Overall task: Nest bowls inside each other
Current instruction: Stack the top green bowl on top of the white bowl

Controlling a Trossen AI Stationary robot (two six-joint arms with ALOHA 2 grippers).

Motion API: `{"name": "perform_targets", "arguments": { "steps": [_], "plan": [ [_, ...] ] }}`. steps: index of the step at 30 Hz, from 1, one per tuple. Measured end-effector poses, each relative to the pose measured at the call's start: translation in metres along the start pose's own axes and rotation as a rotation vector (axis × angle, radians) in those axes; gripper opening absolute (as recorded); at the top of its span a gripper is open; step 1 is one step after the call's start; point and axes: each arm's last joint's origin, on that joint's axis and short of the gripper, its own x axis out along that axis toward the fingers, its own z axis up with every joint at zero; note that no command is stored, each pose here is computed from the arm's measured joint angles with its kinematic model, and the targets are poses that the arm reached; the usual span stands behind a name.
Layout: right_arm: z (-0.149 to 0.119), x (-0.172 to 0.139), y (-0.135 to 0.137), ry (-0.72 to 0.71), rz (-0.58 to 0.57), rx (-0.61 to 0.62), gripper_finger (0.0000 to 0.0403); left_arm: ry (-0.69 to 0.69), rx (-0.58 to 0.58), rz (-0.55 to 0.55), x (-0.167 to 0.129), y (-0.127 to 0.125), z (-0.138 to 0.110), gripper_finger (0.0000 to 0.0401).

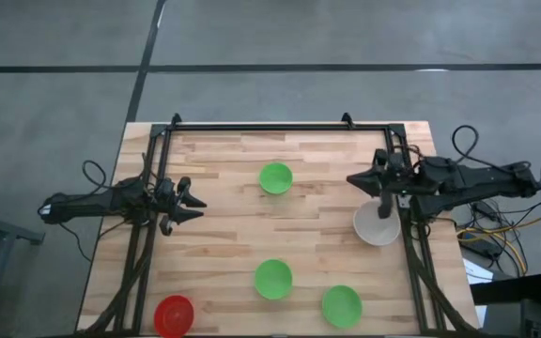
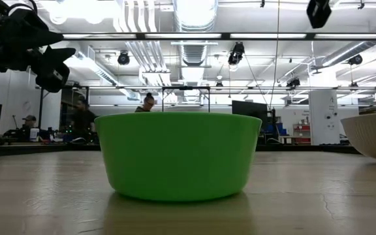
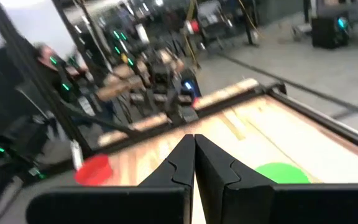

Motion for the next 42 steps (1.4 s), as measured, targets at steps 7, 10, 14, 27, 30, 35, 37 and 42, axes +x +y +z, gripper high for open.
{"name": "perform_targets", "arguments": {
  "steps": [7, 10, 14, 27, 30, 35, 37, 42],
  "plan": [
    [0.013, 0.027, 0.007, 0.082, -0.035, -0.008, 0.0008, 0.0, 0.0, 0.0, 0.0, 0.0, 0.0, 0.0145],
    [0.014, 0.039, 0.006, 0.106, -0.057, 0.003, 0.0008, 0.0, 0.0, 0.0, 0.0, 0.0, 0.0, 0.0145],
    [0.015, 0.055, 0.002, 0.156, -0.038, 0.06, 0.0008, 0.0, 0.0, 0.0, 0.0, 0.0, 0.0, 0.0145],
    [0.014, 0.114, -0.025, 0.383, 0.022, 0.202, 0.0008, 0.001, 0.0, 0.0, 0.0, 0.0, 0.0, 0.0145],
    [0.013, 0.132, -0.032, 0.454, 0.036, 0.22, 0.0008, 0.0, 0.0, 0.0, 0.0, 0.0, 0.0, 0.0145],
    [0.014, 0.16, -0.04, 0.569, 0.005, 0.205, 0.0008, 0.0, 0.0, 0.0, 0.0, 0.0, 0.0, 0.0145],
    [0.014, 0.172, -0.043, 0.623, -0.016, 0.19, 0.0008, 0.0, 0.0, 0.0, 0.0, 0.0, 0.0, 0.0145],
    [0.011, 0.2, -0.051, 0.753, -0.065, 0.173, 0.0008, 0.001, 0.0, 0.001, 0.0, 0.0, 0.0, 0.0145]
  ]
}}
